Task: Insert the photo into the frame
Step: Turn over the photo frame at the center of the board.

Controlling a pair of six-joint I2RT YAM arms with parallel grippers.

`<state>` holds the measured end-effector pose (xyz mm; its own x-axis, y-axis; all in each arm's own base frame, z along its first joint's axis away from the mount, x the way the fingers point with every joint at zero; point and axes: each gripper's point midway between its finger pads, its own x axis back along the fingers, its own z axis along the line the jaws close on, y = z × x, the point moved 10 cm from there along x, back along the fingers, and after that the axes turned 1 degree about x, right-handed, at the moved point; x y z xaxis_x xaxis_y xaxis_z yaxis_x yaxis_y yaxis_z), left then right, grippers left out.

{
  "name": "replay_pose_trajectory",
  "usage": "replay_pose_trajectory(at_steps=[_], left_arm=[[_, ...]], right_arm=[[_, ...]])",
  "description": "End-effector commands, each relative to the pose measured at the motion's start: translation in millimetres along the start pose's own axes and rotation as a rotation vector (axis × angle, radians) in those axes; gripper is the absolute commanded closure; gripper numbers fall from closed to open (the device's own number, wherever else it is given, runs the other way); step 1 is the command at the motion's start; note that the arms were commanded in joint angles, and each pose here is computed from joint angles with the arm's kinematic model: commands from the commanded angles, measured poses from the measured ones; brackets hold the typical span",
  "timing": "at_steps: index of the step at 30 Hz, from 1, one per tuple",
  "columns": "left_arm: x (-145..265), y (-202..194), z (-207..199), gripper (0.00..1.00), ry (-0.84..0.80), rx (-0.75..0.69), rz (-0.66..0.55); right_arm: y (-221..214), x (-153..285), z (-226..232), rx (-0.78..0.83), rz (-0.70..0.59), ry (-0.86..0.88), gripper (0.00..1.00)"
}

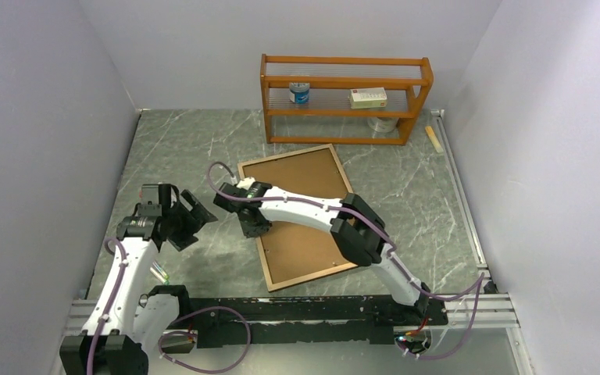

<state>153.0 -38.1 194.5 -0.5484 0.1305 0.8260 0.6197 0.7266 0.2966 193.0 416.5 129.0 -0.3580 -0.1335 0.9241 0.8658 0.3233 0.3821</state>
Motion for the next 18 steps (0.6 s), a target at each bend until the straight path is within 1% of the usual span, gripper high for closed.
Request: replay_pose_trajectory(at_steps=[1,3,7,11,13,18], left_arm=[[-8.2,0.8,-21.2,0.12,-0.235,-0.063,0.105],[-12.1,0.3,-26.5,0.10,-0.307,-0.080,0.146],[-15.7,1.6,-40.5,0.09,-0.486,-0.118,0.232],[-14.5,10.3,-57.9,0.08,-0.645,-0.153,0.247],[-18.6,14.1,-61.8,0.08,-0.660,-0.163,0.247],[-44.1,22.3,-62.4,0.10,-0.580,-0.137,0.266]], right_arm=[[13.2,67.9,-2.9,-0.098,-0.082,0.177,0.93],[11.5,77.8,-6.1,-0.102,-0.090,0.214,0.93],[7.0,93.9,-10.4,-0.076,-0.107,0.305,0.93],[5.6,109.9,-13.8,-0.032,-0.114,0.373,0.94],[3.2,117.6,-14.4,-0.009,-0.114,0.422,0.94],[2.0,140.6,-17.7,0.060,-0.131,0.530,0.94]])
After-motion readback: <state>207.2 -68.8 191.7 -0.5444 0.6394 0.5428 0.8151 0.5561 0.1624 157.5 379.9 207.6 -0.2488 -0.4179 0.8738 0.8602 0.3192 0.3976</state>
